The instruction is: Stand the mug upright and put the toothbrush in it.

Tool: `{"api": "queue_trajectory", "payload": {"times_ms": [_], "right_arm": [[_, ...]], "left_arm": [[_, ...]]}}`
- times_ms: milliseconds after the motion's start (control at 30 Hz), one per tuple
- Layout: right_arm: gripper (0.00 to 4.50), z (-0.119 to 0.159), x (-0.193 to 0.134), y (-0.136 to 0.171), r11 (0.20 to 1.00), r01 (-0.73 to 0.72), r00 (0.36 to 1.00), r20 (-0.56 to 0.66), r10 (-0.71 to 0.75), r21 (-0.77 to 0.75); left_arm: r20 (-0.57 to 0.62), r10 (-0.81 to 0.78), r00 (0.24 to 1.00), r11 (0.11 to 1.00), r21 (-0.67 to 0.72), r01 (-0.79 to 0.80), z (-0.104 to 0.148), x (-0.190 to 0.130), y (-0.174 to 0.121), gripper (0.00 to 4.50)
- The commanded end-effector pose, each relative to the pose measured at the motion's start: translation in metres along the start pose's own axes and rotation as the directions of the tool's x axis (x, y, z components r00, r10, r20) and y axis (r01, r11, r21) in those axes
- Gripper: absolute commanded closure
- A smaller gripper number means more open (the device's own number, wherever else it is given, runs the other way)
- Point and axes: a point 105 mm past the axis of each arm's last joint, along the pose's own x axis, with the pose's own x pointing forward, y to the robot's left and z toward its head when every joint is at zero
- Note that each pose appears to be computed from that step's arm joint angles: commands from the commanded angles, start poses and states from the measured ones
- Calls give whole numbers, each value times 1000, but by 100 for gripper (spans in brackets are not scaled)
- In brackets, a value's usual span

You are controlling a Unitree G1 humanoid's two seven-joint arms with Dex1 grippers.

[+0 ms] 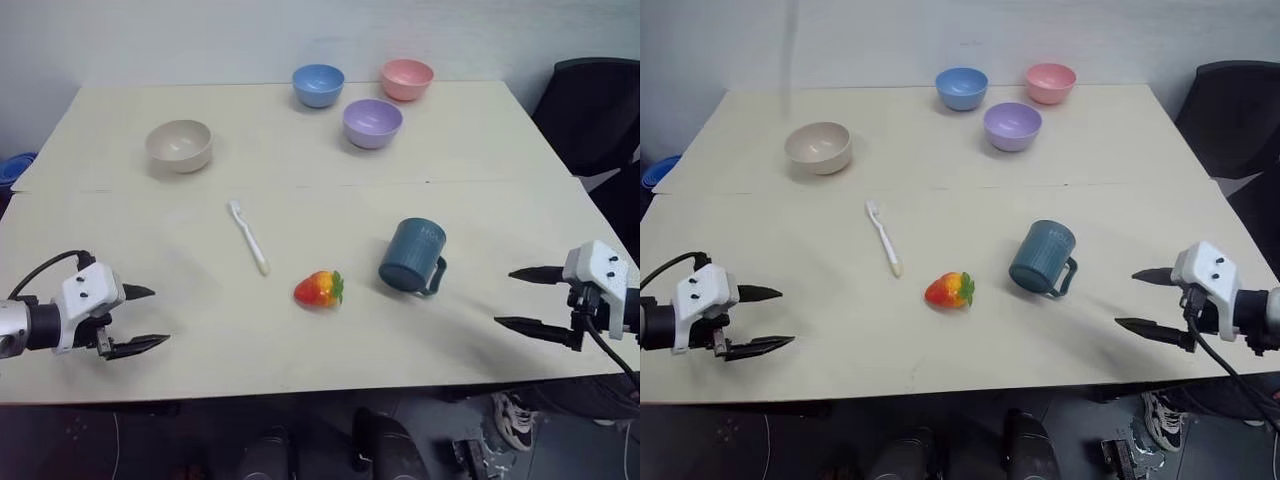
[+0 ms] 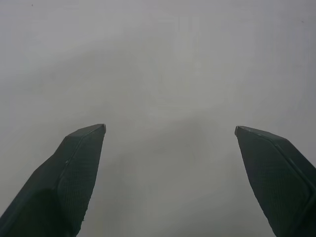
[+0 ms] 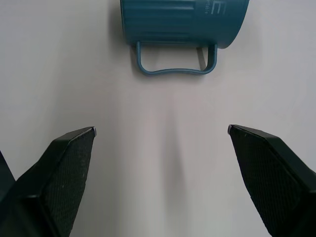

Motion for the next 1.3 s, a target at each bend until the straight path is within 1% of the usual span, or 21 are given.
{"api": "queue_trajectory", "payload": {"times_ms": [33, 100, 267, 433, 500, 567, 667, 800, 933, 1000, 1067, 1133, 1200, 1300], "right_arm": [[0, 12, -5, -2, 999, 30, 999, 43, -29, -19], [0, 10, -4, -2, 999, 38, 999, 30, -37, -13], [0, 10, -3, -1, 999, 47, 998, 38, -46, -9], [0, 8, -2, 2, 999, 40, 998, 40, -41, 7], [0, 8, -2, 3, 999, 39, 998, 48, -40, 38], [0, 11, -2, 7, 997, 7, 998, 67, -12, 73], [0, 12, -2, 4, 999, 23, 998, 57, -25, 46], [0, 14, -4, 2, 999, 27, 998, 55, -29, 31], [0, 27, -5, 9, 1000, -6, 996, 88, 3, 30], [0, 43, -2, 19, 999, -50, 991, 123, 49, 8], [0, 62, 0, 31, 995, -99, 982, 160, 102, -26], [0, 76, 3, 42, 990, -132, 971, 195, 138, -45], [0, 90, 7, 59, 983, -172, 958, 221, 184, -70], [0, 97, 11, 78, 972, -209, 949, 216, 227, -103]], "left_arm": [[-4, 44, 999, 998, 52, -44, 5, -7, 8, 4], [-26, 74, 997, 994, 78, -72, 3, -5, 14, 4], [0, 100, 995, 989, 108, -100, 9, -2, 22, 4], [34, 173, 984, 977, 118, -176, 15, 2, 34, 4], [56, 168, 984, 981, 93, -172, 18, 4, 35, 4], [57, 131, 990, 985, 104, -137, 19, 4, 30, 4], [60, 124, 990, 984, 122, -130, 20, 7, 28, 4], [116, 109, 987, 986, 116, -123, 29, 10, 26, 4], [238, -5, 971, 997, 78, -14, 59, 15, 13, 4], [294, -75, 953, 992, 117, 43, 84, 25, 7, 4], [325, -151, 934, 980, 176, 97, 108, 37, -1, 4], [333, -244, 911, 960, 216, 179, 126, 48, -12, 4], [303, -338, 891, 925, 278, 257, 140, 67, -25, 4], [261, -425, 866, 881, 338, 331, 150, 90, -39, 4]]}}
